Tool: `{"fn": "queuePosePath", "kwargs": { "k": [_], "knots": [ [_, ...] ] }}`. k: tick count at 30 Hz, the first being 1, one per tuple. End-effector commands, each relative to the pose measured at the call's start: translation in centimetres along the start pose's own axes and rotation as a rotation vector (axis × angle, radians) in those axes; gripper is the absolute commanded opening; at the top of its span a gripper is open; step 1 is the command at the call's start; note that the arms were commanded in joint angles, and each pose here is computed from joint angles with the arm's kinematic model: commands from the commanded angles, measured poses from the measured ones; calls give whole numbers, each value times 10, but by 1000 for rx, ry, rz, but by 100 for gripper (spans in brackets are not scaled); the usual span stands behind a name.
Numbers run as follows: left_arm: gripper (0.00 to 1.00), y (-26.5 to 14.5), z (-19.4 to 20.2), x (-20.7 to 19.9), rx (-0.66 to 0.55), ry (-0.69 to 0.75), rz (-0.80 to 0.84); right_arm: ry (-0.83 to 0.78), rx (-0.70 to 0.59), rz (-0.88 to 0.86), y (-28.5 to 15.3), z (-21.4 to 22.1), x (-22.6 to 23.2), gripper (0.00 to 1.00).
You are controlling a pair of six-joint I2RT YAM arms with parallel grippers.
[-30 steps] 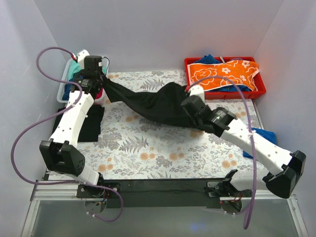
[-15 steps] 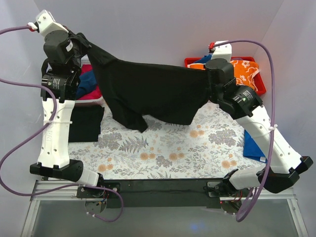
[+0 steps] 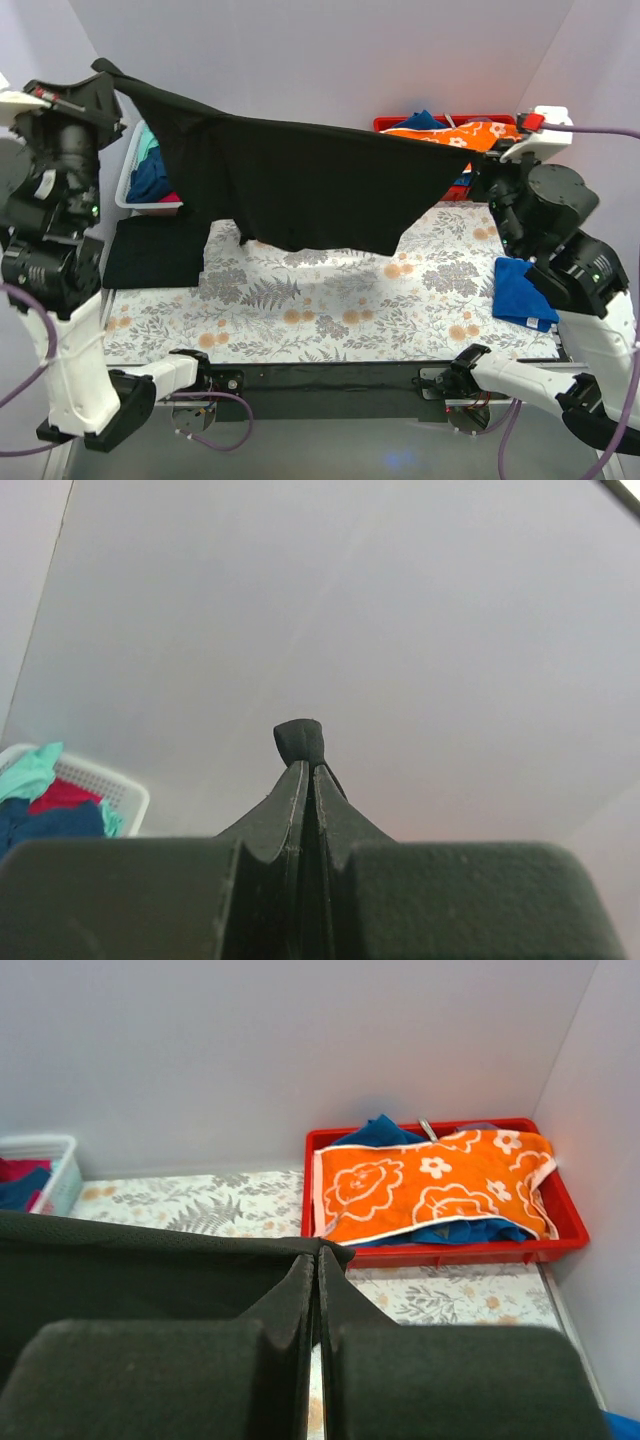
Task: Fold and stack the t-shirts
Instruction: Flatten the tshirt out
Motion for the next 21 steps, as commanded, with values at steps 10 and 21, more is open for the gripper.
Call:
{"fn": "queuePosePath", "kwargs": {
  "k": [10, 21],
  "knots": [
    [0, 56, 62, 5, 94, 10, -36, -74, -37, 88, 45, -2, 11, 1],
    [0, 164, 151, 4, 209, 61, -82, -42, -21, 100, 155, -19, -25, 1]
  ]
}}
Point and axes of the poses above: each gripper's point midway between its finger pads, its own y axis out along the fingers, its own x axis along the line the jaws close on, z = x × y, the point moved 1 cm from there along -y, back along the fingers, and after that the axes turned 7 degrees about y, right-handed, at the moved point
